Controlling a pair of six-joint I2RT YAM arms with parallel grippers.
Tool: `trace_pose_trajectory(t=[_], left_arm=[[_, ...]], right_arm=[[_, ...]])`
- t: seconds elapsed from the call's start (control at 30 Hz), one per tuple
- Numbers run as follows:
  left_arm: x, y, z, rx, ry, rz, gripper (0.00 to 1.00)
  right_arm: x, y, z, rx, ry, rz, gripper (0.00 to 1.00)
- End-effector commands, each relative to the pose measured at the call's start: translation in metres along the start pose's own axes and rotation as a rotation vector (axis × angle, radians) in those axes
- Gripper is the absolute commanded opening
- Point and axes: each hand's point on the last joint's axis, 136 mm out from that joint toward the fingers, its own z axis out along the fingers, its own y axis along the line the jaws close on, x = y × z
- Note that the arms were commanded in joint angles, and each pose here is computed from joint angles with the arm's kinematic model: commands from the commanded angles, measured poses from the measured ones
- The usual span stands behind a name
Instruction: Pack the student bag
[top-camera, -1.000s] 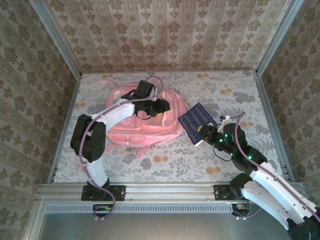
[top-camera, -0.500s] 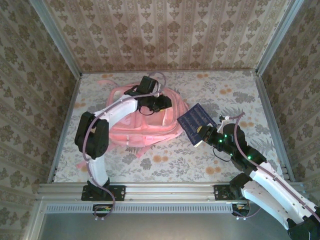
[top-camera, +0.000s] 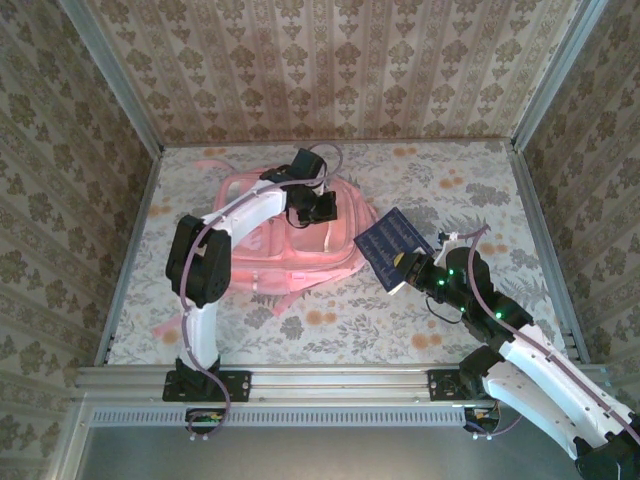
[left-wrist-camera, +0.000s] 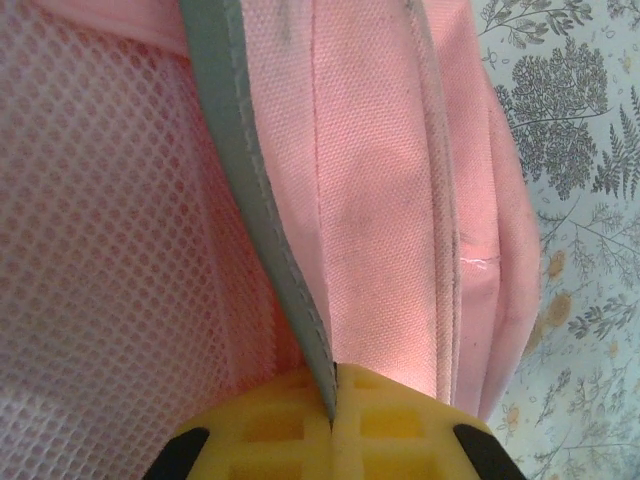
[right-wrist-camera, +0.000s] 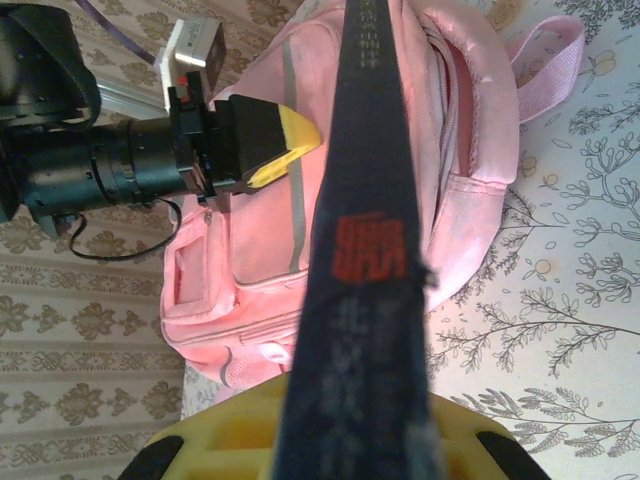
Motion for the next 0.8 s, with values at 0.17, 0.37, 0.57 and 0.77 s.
trace_pose_trajectory(t=[0.17, 0.37, 0.57, 0.77], left_arm=[[-0.007, -0.042, -0.093, 0.156, -0.043, 0.110, 0.00], [-0.009, -0.051, -0.162, 0.248, -0.133, 0.108, 0.00], [-0.009, -0.057, -0.213, 0.389, -0.190, 0.090, 0.00], [-0.008, -0.065, -0.244, 0.491, -0.221, 0.103, 0.00]], right_arm=[[-0.029, 0.029, -0.026, 0.015, -0.071, -0.150, 0.00], [-0.046, 0.046, -0.038, 0.027, -0.098, -0.233, 0.00], [-0.053, 0.053, -0.024, -0.004, -0.044, -0.196, 0.00], [-0.052, 0.069, 0.007, -0.154, 0.065, -0.140, 0.00]])
